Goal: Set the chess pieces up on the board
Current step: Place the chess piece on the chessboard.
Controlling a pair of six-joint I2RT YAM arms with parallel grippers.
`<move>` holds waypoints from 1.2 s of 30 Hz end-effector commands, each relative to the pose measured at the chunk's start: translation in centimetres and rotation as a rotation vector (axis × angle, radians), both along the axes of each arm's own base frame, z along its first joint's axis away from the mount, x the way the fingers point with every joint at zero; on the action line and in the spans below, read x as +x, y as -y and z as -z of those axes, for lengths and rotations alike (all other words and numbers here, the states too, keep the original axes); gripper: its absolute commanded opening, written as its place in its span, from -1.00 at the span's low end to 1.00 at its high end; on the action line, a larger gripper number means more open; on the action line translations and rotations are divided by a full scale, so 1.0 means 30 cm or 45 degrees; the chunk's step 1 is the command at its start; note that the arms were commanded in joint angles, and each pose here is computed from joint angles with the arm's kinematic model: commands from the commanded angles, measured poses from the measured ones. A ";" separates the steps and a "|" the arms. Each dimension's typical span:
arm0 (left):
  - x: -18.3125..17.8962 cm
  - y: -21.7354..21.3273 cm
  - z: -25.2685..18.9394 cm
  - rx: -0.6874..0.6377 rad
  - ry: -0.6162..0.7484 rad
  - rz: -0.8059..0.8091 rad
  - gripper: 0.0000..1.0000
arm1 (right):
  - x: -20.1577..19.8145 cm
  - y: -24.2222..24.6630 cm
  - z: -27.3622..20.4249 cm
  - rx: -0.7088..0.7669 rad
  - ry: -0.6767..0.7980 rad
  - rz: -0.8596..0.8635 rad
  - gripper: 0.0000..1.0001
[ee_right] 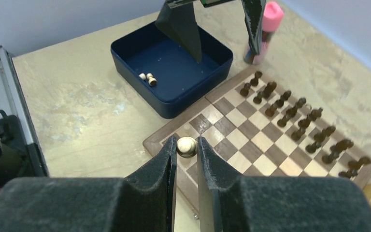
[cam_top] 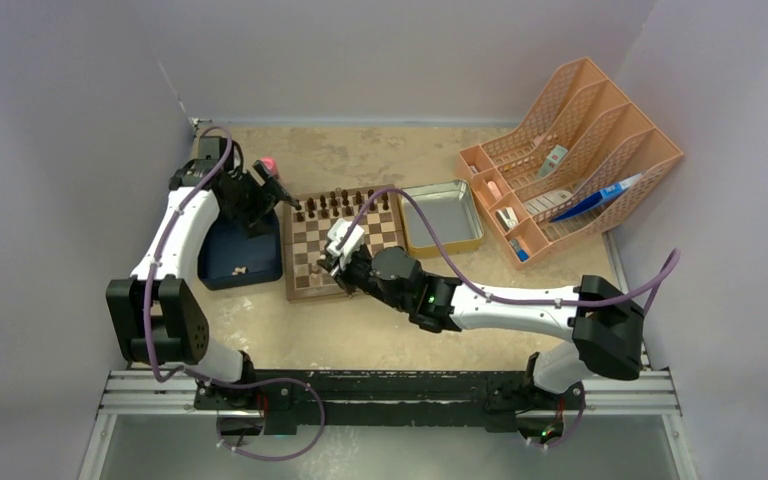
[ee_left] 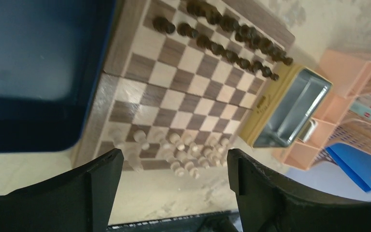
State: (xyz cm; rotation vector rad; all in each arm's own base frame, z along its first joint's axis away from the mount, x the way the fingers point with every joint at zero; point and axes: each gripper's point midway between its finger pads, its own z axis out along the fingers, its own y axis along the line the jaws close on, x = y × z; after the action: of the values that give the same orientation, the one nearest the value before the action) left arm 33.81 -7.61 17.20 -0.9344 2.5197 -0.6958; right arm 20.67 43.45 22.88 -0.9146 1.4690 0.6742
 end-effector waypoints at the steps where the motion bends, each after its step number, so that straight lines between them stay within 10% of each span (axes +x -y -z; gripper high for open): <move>1: 0.060 -0.078 -0.002 0.202 0.019 0.019 0.58 | 0.014 0.003 -0.111 0.170 -0.227 0.139 -1.00; 21: 0.140 -0.189 -0.184 0.448 0.296 0.035 0.62 | 0.088 -0.020 0.124 0.113 -0.565 0.492 -1.00; 36: 0.086 -0.096 -0.200 0.236 0.237 0.072 0.62 | 0.150 -0.043 0.263 0.117 -0.584 0.653 -1.00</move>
State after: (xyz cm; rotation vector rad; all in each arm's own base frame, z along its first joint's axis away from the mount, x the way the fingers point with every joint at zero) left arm 36.34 -3.81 20.57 -0.7139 2.4549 -0.4295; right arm 24.65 43.92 13.57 -0.3535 2.0173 0.5348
